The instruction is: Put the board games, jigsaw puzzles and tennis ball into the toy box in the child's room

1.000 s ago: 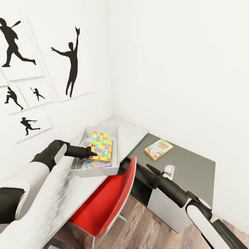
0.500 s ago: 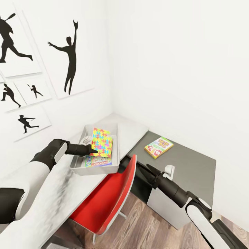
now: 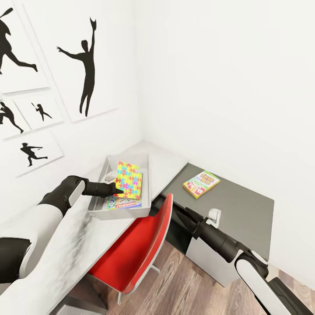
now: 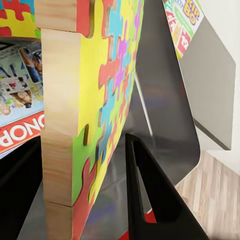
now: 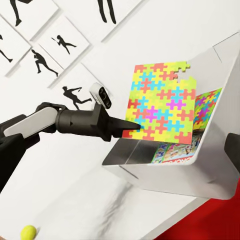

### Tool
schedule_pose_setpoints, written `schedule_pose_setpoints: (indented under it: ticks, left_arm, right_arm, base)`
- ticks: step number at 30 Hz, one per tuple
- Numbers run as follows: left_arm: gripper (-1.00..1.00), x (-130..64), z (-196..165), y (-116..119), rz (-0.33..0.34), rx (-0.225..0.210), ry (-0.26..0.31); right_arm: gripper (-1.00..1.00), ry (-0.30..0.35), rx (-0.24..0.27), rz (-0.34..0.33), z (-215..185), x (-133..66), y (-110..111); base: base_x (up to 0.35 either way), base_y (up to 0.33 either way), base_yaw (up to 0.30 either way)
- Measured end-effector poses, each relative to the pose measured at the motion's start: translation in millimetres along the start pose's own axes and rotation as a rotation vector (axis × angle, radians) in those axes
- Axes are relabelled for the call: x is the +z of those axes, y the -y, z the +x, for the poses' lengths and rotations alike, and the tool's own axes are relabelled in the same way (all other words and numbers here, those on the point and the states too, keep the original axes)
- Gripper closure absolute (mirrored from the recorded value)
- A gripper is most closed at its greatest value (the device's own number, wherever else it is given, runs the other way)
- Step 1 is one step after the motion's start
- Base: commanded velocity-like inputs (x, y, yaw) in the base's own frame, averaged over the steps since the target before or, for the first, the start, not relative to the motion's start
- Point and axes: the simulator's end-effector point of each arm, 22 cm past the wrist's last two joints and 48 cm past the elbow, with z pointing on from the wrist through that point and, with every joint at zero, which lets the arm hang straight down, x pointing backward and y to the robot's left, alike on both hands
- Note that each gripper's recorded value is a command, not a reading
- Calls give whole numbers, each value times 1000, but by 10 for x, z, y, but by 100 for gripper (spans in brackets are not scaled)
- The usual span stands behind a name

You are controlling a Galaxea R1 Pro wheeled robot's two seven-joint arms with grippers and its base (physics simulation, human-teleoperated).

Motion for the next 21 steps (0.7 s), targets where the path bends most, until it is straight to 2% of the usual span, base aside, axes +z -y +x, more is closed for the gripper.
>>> schedule_pose_setpoints:
  ticks: [21]
  left_arm:
    - [100, 5, 1, -4, -1, 2, 1]
  right_arm:
    - [-100, 2, -1, 0, -3, 0, 3]
  base:
    - [0, 0, 0]
